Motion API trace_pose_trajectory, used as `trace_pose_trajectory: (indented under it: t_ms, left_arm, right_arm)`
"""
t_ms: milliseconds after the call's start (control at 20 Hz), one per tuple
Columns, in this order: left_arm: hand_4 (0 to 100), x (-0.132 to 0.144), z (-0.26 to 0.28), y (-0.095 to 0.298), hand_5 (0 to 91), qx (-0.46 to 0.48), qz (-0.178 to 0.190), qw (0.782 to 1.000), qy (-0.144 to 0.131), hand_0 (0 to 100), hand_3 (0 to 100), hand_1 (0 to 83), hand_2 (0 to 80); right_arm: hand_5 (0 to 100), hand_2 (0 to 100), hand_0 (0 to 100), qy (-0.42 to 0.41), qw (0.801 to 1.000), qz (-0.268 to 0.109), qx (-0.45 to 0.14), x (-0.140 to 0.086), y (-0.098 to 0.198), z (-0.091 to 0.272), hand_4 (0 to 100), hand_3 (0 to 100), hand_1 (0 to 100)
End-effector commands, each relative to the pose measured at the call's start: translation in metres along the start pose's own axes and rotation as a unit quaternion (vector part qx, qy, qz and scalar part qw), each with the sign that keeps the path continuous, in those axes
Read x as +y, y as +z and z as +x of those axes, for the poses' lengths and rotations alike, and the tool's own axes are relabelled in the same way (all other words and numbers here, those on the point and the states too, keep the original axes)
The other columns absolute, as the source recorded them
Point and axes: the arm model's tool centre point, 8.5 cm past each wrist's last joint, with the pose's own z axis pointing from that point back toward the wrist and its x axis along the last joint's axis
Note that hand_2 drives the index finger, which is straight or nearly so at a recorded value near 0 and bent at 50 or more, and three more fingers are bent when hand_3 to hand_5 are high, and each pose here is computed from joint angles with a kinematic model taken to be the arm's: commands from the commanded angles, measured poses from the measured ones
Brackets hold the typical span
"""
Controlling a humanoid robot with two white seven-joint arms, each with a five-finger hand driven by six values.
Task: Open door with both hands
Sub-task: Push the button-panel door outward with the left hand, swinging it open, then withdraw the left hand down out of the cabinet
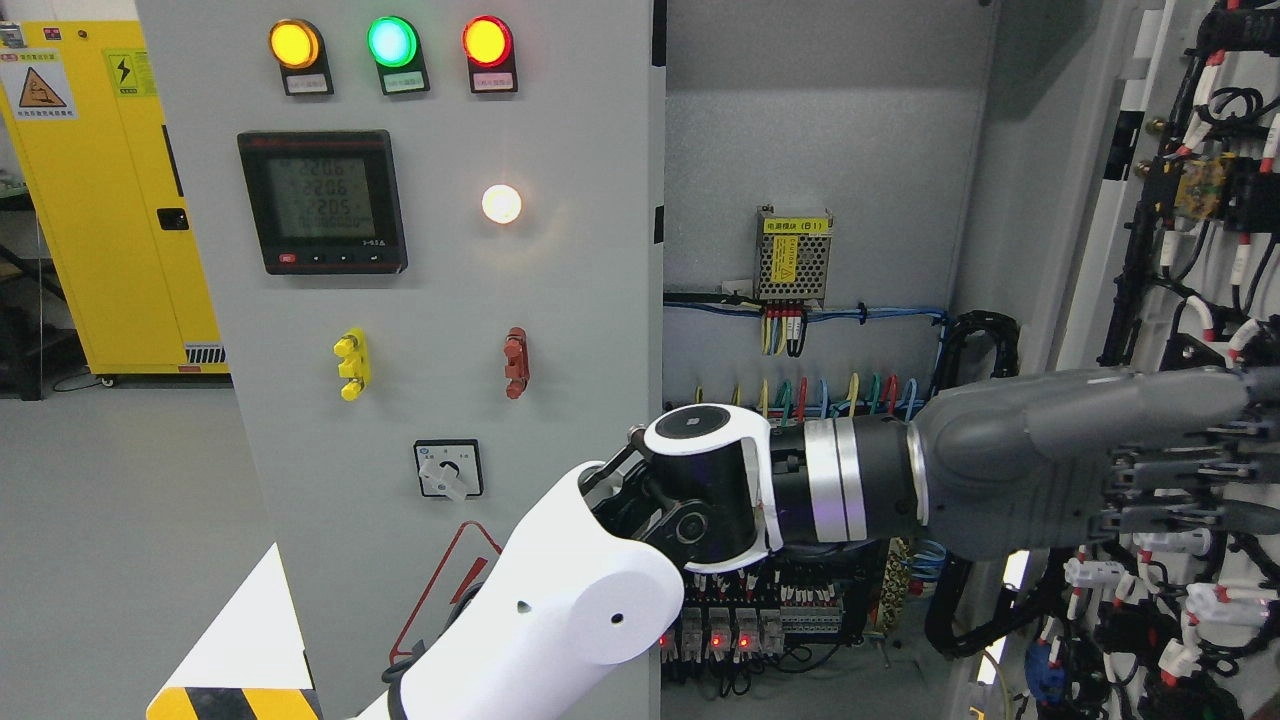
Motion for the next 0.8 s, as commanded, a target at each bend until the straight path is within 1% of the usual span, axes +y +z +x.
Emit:
trace_pose_trajectory:
  t_ms: [0,100,200,401,451,551,651,751]
  left_arm:
    - [0,-0.002,-0.032,0.092,0.0,0.026,0.076,0.995,-0.054,12,0,55.6,0.0]
    - [0,-0.003,-0.073,0.122,0.0,0.054,0.114,0.991,-0.048,12,0,55.6,0.0]
    - [0,-0.007,-0.114,0.15,0.0,0.074,0.145,0.986,-0.023,12,0,55.6,0.0]
    - [0,-0.024,-0.205,0.209,0.0,0.103,0.238,0.965,0.027,12,0,55.6,0.0]
    - [0,-0.032,-0.228,0.219,0.0,0.108,0.254,0.96,0.042,12,0,55.6,0.0]
    - [0,-0.049,-0.261,0.232,0.0,0.115,0.273,0.953,0.066,12,0,55.6,0.0]
    - [0,-0.073,-0.299,0.246,0.0,0.114,0.294,0.944,0.096,12,0,55.6,0.0]
    - [0,-0.093,-0.329,0.259,0.0,0.122,0.315,0.934,0.111,12,0,55.6,0.0]
  right_arm:
    - [0,4,0,0.0,1.0,0.0,0.004,0.0,0.0,-0.006,0,0,50]
    - [0,4,0,0.0,1.0,0.0,0.004,0.0,0.0,-0.006,0,0,50]
    - [0,4,0,0.0,1.0,0.0,0.004,0.0,0.0,-0.006,0,0,50]
    - [0,4,0,0.0,1.0,0.0,0.004,0.0,0.0,-0.006,0,0,50]
    - [0,4,0,0.0,1.0,0.0,0.004,0.0,0.0,-0.006,0,0,50]
    - [0,4,0,0.0,1.0,0.0,0.004,0.0,0.0,-0.006,0,0,50]
    - [0,4,0,0.0,1.0,0.0,0.004,0.0,0.0,-0.006,0,0,50]
    - [0,4,0,0.0,1.0,0.0,0.004,0.0,0.0,-0.006,0,0,50]
